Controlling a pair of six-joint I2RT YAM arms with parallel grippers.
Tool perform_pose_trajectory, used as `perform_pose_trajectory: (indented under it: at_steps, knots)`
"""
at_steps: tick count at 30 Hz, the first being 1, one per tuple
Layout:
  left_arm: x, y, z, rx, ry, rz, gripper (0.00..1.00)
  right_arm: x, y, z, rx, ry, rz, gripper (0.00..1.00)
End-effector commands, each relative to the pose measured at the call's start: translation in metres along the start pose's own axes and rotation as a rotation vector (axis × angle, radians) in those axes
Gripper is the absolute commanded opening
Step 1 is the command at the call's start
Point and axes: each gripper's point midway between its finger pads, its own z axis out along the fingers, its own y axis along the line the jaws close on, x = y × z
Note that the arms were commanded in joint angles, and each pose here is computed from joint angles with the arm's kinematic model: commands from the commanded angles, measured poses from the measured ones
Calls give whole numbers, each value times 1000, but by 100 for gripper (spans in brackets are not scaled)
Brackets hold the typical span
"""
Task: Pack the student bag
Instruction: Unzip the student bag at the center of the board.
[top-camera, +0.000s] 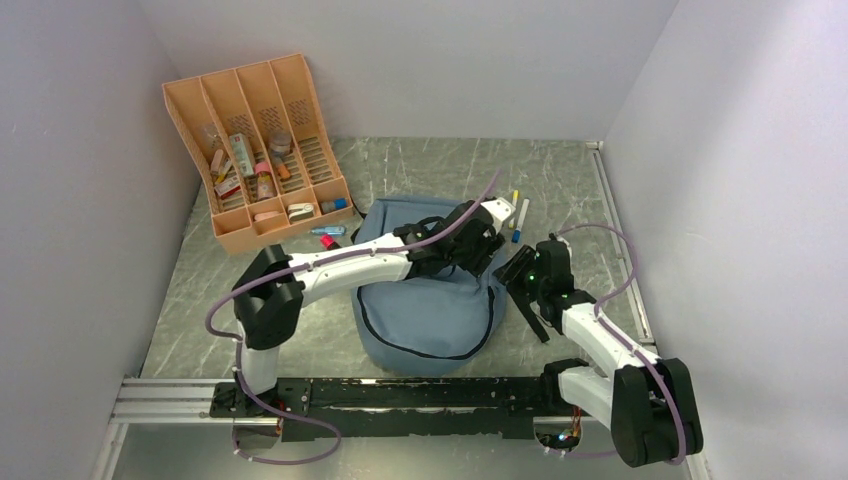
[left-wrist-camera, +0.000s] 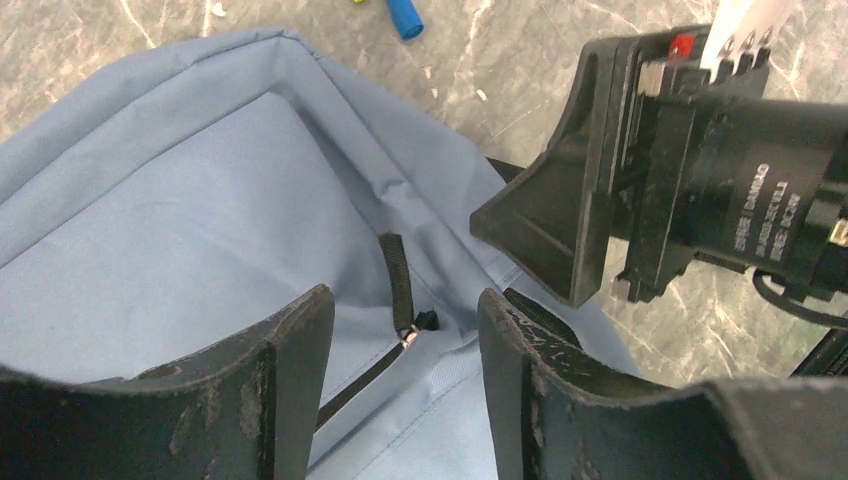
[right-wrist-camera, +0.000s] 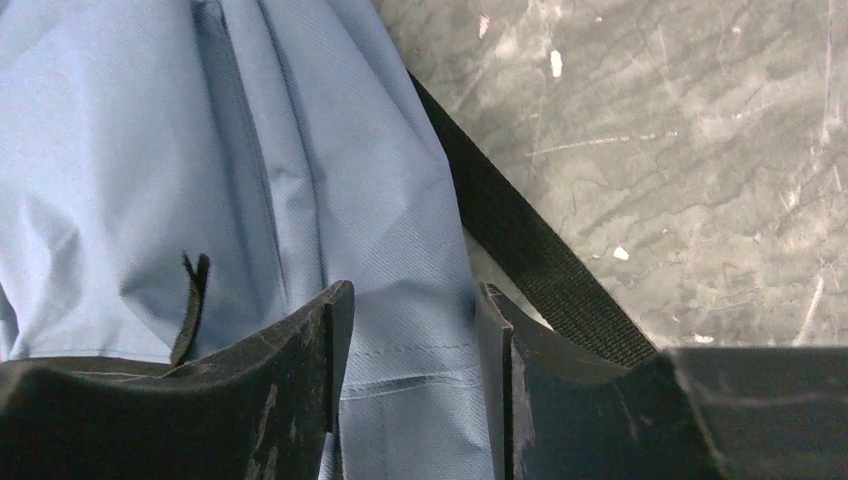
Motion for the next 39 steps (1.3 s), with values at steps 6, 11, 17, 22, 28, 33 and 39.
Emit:
perform_pose_trajectory:
  at_steps: [6, 11, 17, 22, 28, 33, 39]
  knots:
    - [1, -6, 16, -40, 23, 33, 58, 16, -1, 1, -73, 24, 59, 50]
    - [5, -1, 21, -71, 36, 42, 59, 17, -2, 1, -76, 28, 53, 50]
    - [15, -1, 30, -86, 65, 60, 58, 18, -2, 0, -87, 28, 57, 50]
    - [18, -3, 35, -91, 76, 73, 58, 19, -1, 0, -94, 33, 60, 50]
    - [24, -1, 39, -106, 88, 84, 58, 20, -1, 0, -98, 36, 59, 50]
    - [29, -3, 45, -103, 100, 91, 57, 21, -2, -1, -99, 39, 60, 50]
    - [34, 4, 48, -142, 111, 116, 56, 21, -2, -1, -102, 41, 59, 50]
